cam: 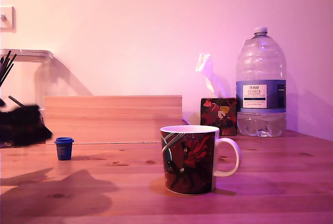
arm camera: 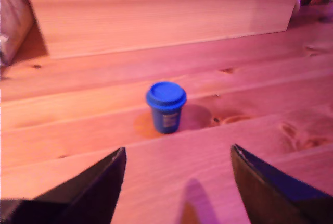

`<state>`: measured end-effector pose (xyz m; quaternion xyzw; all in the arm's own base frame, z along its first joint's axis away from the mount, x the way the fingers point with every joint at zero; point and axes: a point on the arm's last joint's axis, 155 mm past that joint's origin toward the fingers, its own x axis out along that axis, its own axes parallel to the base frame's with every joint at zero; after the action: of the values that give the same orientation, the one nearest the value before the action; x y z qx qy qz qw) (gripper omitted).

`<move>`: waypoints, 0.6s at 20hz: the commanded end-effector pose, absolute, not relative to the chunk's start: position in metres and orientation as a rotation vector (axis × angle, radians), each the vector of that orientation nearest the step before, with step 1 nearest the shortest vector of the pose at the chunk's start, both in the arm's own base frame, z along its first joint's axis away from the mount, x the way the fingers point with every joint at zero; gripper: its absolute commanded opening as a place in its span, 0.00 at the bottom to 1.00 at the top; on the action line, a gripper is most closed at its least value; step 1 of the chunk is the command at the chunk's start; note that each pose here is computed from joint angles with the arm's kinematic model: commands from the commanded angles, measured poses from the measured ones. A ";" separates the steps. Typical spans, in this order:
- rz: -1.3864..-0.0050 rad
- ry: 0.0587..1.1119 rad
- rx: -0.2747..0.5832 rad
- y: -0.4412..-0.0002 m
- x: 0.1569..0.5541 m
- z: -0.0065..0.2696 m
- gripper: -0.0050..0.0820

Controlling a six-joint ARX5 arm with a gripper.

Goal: Pick up the coffee capsules from the table one by one and drop them inside the nearest coffee cup

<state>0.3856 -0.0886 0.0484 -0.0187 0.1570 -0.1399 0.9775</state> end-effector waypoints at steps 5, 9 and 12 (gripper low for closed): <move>-0.287 0.303 -0.036 -0.094 0.408 0.036 0.71; -0.286 0.320 -0.035 -0.097 0.422 0.030 0.71; -0.277 0.349 -0.030 -0.097 0.433 0.027 0.71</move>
<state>0.4336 -0.0965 0.0354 -0.0179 0.1631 -0.1380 0.9767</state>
